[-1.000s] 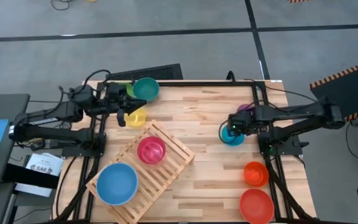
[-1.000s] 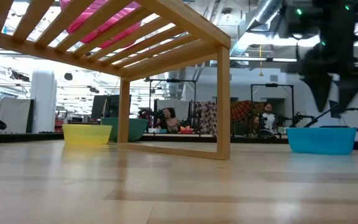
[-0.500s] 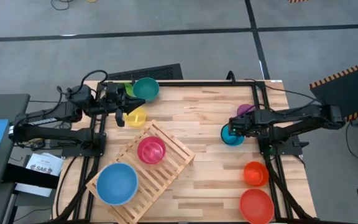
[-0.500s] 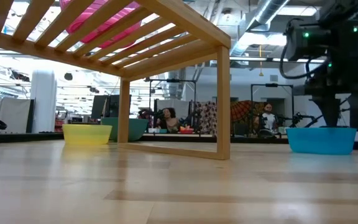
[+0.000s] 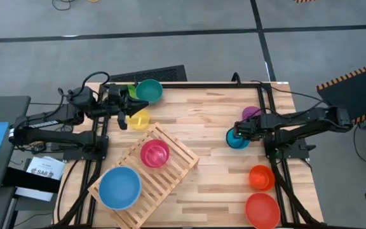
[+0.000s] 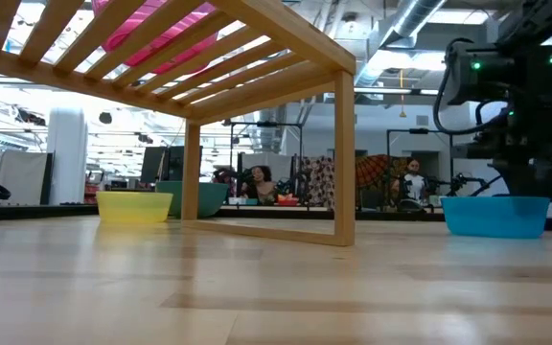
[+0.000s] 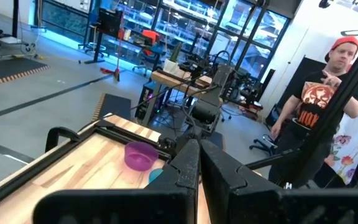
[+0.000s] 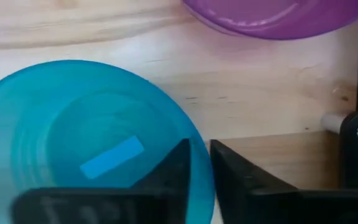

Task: Place and stack bowls onto a shelf
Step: Stack the small blue bowl on the shelf on top of the small red bowl on the shelf

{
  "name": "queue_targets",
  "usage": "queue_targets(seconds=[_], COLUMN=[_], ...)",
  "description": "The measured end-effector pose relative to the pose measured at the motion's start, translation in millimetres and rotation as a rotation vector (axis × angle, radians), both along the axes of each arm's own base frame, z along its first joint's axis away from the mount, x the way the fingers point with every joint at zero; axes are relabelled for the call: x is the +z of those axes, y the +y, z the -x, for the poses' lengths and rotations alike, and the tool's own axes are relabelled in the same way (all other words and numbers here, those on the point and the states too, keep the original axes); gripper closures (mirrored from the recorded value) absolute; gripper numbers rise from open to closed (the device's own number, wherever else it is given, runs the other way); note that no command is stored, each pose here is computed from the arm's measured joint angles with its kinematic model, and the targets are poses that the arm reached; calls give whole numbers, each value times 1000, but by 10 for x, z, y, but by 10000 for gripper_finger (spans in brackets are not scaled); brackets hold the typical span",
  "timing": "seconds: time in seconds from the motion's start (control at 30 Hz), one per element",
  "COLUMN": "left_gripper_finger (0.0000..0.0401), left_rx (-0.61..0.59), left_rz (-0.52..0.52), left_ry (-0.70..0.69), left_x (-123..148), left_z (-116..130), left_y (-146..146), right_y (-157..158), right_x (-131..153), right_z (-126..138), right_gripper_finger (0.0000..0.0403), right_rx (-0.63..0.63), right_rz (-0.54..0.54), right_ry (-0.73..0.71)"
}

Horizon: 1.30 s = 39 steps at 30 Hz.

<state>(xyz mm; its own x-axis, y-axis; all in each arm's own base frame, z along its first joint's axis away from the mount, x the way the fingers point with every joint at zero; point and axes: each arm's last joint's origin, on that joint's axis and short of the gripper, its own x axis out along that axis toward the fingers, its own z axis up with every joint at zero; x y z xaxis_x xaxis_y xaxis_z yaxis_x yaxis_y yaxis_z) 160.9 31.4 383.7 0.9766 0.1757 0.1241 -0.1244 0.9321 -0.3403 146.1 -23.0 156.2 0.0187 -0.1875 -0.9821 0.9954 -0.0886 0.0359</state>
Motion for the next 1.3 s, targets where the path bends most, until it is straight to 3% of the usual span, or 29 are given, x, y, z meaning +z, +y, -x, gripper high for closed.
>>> queue_targets(seconds=[0.1,0.27,0.57,0.77,1.07,1.3], left_gripper_finger=[401,401,401,401,401,401], left_rx=[0,-1,65,112,130,133], left_rz=[-2,-12,-65,-57,-61,-59], left_ry=[-15,-64,-97,-97,-91,-87], left_x=[15,62,103,103,99,95], left_z=[2,9,21,24,25,22], left_y=[0,-2,12,25,30,32], right_y=[1,-21,27,180,372,412], right_x=[35,335,1683,2204,2389,2249], right_z=[-18,-200,-758,-1260,-2265,-2689], right_gripper_finger=[381,377,381,381,379,379], right_rx=[31,143,531,719,994,1079], right_rz=[8,32,263,338,352,277], right_ry=[-22,-114,-593,-660,-699,-726])
